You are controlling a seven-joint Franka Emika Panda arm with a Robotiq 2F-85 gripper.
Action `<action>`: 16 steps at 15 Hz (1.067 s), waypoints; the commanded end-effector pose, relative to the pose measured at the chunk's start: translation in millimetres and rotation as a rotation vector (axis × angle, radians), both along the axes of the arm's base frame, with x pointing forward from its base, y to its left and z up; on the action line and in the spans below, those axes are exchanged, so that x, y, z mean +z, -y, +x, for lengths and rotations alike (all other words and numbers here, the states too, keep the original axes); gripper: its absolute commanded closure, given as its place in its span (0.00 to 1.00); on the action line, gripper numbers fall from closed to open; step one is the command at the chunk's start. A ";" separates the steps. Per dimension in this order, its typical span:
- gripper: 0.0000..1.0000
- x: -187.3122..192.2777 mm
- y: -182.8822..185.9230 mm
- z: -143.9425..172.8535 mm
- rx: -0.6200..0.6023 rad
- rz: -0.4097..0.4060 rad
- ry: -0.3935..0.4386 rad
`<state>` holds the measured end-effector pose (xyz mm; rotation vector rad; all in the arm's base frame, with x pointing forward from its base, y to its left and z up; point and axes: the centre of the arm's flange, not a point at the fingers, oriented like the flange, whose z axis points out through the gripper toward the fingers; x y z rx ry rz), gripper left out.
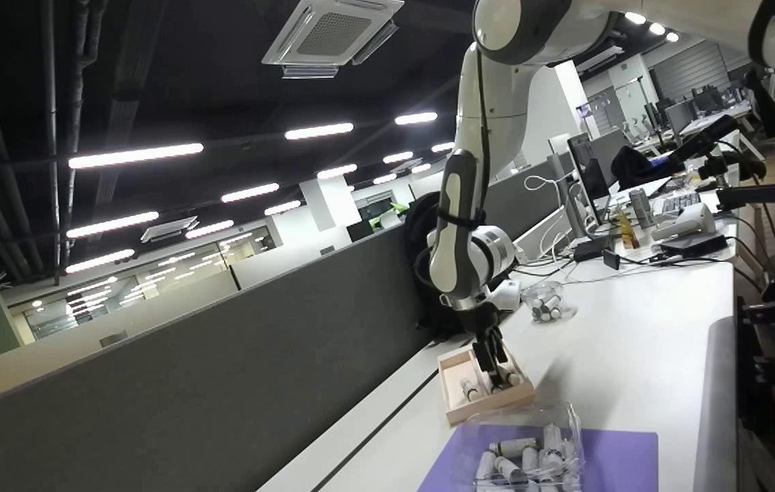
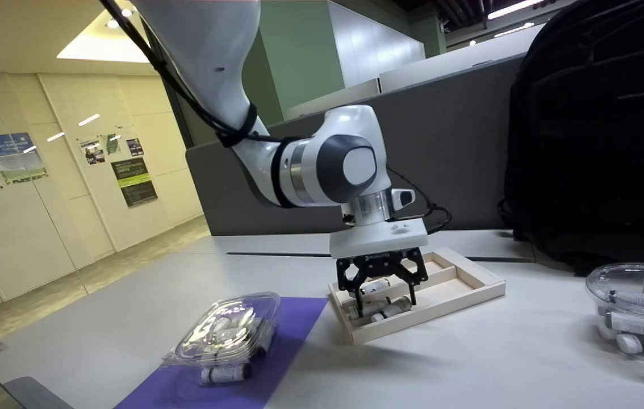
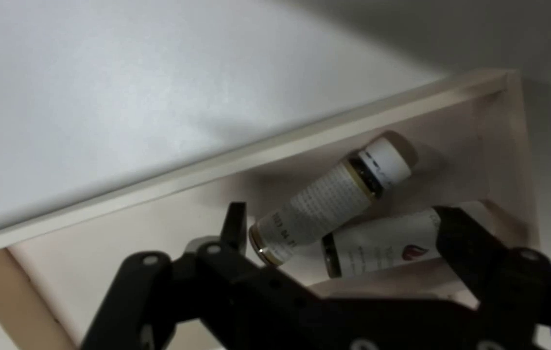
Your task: Get an item from the lower compartment of the tray and place it on the table
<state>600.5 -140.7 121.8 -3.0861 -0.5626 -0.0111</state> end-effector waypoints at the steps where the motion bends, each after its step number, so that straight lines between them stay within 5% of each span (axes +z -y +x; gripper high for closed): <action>1: 0.00 0.7 5.7 -6.2 -0.012 0.001 -0.022; 7: 0.01 -2.3 17.6 -15.7 -0.031 -0.007 -0.050; 9: 0.26 -2.9 23.8 -18.1 -0.044 -0.008 -0.054; 16: 0.74 -0.3 32.1 -21.3 -0.059 -0.017 -0.056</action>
